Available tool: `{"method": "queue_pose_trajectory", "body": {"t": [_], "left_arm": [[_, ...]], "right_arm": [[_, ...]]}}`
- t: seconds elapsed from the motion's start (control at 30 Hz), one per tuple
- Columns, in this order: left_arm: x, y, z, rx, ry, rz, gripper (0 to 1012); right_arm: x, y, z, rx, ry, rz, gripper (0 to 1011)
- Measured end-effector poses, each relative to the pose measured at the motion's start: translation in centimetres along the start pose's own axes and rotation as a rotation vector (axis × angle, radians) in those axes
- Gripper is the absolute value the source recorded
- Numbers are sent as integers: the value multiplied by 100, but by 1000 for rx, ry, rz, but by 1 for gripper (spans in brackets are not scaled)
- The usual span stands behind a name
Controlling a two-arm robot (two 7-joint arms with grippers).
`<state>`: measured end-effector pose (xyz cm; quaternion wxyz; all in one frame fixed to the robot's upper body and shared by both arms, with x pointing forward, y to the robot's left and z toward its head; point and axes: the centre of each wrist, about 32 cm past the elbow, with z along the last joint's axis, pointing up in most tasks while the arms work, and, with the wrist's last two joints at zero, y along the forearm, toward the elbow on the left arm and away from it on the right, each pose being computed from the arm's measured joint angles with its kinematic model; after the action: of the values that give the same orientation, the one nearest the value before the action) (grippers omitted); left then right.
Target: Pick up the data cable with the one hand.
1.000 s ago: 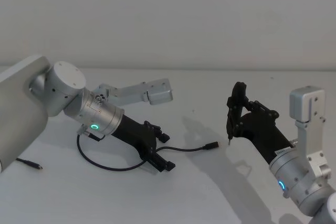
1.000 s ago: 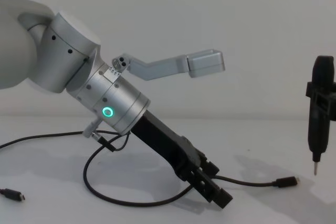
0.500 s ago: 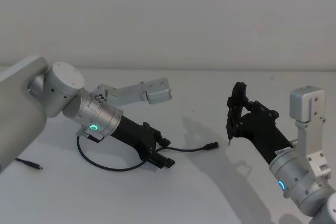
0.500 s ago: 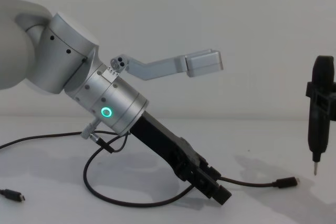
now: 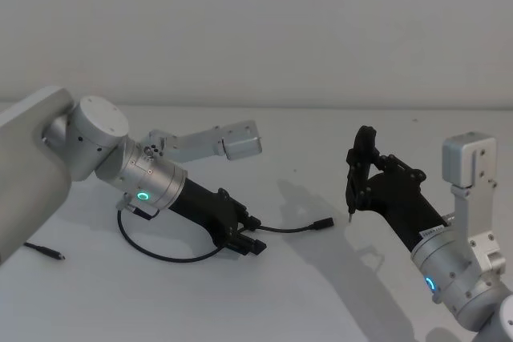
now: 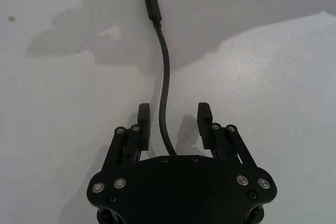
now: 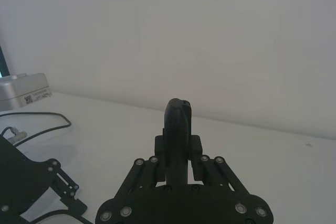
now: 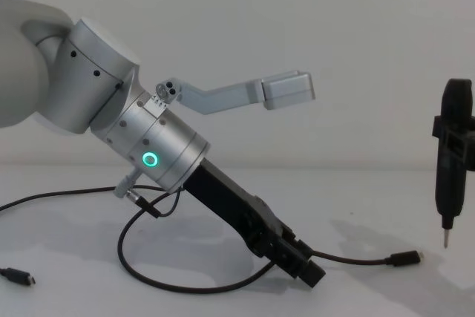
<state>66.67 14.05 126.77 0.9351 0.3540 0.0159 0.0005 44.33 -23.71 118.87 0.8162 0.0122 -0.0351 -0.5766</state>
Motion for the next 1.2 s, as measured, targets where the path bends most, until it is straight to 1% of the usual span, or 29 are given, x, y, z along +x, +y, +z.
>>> {"method": "queue_pose_trajectory", "body": {"t": [0.1,0.2,0.27,0.33,0.4,0.5,0.53,0.67,0.7,1.2], "left_arm": [[-1,0,-1,0,1,-1,486],[-1,-1,-3,0,2,-1,415],[-1,-1,-5,1,3,-1,385],[-1,-1,-6,1,3,-1,329],[-1,-1,-6,1,4,-2,299],[-1,-1,-7,2,4,-2,182],[-1,-1,-7,2,4,-2,182],[-2,-2,-7,2,5,-3,65],[-1,-2,-7,2,5,-3,52],[-1,-3,-4,2,3,-2,51]], "right_arm": [[0,0,0,0,0,0,274],[0,0,0,0,0,0,274],[0,0,0,0,0,0,275],[0,0,0,0,0,0,275],[0,0,0,0,0,0,274],[0,0,0,0,0,0,275],[0,0,0,0,0,0,275],[0,0,0,0,0,0,275],[0,0,0,0,0,0,274],[1,0,0,0,0,-1,275]]}}
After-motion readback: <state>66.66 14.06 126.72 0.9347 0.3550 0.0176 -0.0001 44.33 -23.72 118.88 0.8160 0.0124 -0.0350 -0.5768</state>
